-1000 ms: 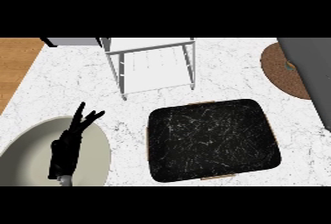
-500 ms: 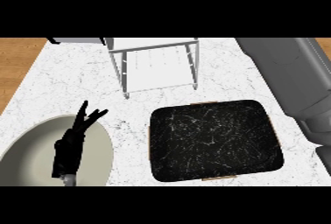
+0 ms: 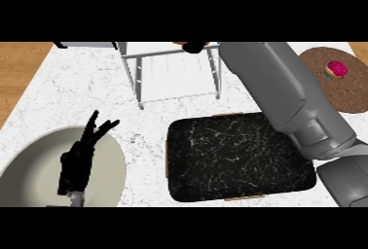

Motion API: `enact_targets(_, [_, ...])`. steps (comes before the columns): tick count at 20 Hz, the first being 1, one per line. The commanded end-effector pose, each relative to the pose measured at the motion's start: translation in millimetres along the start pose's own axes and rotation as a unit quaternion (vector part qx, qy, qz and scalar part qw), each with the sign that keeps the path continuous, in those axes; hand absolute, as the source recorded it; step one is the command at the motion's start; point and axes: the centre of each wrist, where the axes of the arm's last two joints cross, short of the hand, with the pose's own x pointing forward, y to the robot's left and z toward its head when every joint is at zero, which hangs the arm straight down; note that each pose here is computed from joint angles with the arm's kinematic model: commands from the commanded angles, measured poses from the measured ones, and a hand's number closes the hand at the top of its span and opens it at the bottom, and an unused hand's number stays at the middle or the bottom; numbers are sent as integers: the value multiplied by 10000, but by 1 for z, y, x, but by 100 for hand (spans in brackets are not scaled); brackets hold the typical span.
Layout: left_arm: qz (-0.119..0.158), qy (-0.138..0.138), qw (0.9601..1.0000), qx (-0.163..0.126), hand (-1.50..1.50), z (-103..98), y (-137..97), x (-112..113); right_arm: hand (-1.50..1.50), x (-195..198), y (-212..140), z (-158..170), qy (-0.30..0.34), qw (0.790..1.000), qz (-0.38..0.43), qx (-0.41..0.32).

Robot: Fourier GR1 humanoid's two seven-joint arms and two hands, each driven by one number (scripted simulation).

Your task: Pick the croissant from the tray and place it in the tiered basket

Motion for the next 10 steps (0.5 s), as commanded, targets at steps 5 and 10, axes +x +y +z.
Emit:
enact_targets(5, [217,561,9980,-170,0,10,-14,-20,150,-16,39,-2,434,9904,-1288,260])
enact_targets(10, [157,606,9980,-121,0,5,3,-21,-150,-20,41,-4,459,9732,-2206,456])
